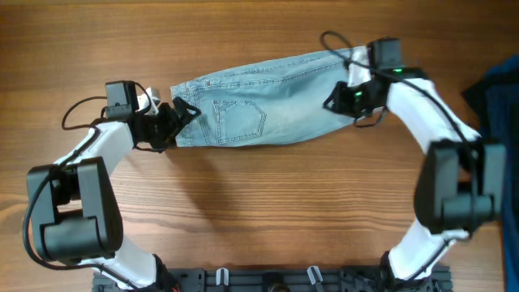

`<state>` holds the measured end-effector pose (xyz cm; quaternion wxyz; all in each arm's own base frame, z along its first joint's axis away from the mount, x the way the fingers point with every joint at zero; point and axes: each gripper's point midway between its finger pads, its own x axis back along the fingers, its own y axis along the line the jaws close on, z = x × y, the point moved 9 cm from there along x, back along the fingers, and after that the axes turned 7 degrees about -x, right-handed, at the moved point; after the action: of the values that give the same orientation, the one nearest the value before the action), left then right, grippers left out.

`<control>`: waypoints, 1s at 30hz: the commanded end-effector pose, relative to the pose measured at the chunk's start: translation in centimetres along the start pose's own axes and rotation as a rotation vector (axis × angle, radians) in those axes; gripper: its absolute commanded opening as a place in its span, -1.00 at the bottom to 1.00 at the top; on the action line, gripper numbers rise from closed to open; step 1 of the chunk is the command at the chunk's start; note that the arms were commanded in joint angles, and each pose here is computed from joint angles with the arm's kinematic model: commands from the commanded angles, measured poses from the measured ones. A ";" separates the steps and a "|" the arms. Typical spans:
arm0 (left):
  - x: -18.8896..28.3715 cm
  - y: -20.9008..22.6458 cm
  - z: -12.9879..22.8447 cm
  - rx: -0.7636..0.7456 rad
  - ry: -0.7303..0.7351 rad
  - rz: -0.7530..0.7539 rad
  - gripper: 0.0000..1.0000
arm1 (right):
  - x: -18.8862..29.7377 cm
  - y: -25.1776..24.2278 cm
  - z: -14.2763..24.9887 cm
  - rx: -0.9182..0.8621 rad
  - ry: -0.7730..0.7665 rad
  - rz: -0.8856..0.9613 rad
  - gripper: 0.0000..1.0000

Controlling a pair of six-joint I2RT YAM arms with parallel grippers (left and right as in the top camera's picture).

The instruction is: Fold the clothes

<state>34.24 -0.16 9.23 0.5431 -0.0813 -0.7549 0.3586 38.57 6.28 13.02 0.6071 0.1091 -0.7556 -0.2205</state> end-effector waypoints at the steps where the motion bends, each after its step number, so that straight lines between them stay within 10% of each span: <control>1: -1.6 1.8 0.5 -0.002 0.008 -0.060 0.97 | -4.3 -0.5 1.1 -0.012 0.108 0.013 -0.51; 14: -6.8 3.6 1.1 -0.033 0.042 -0.067 0.69 | -5.7 -2.5 2.0 -0.036 0.160 0.163 -0.49; 21: -7.7 4.0 1.4 -0.027 0.067 -0.055 -0.37 | -5.6 -2.5 2.0 -0.036 0.161 0.163 -0.48; 30: -6.4 1.7 0.0 -0.050 0.064 0.053 -0.92 | -5.6 -2.5 2.1 -0.038 0.165 0.165 -0.48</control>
<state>38.57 -1.22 6.13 0.4938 -0.1385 -0.7876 0.3414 38.14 7.65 8.45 0.6647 0.0926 -0.7140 -0.1995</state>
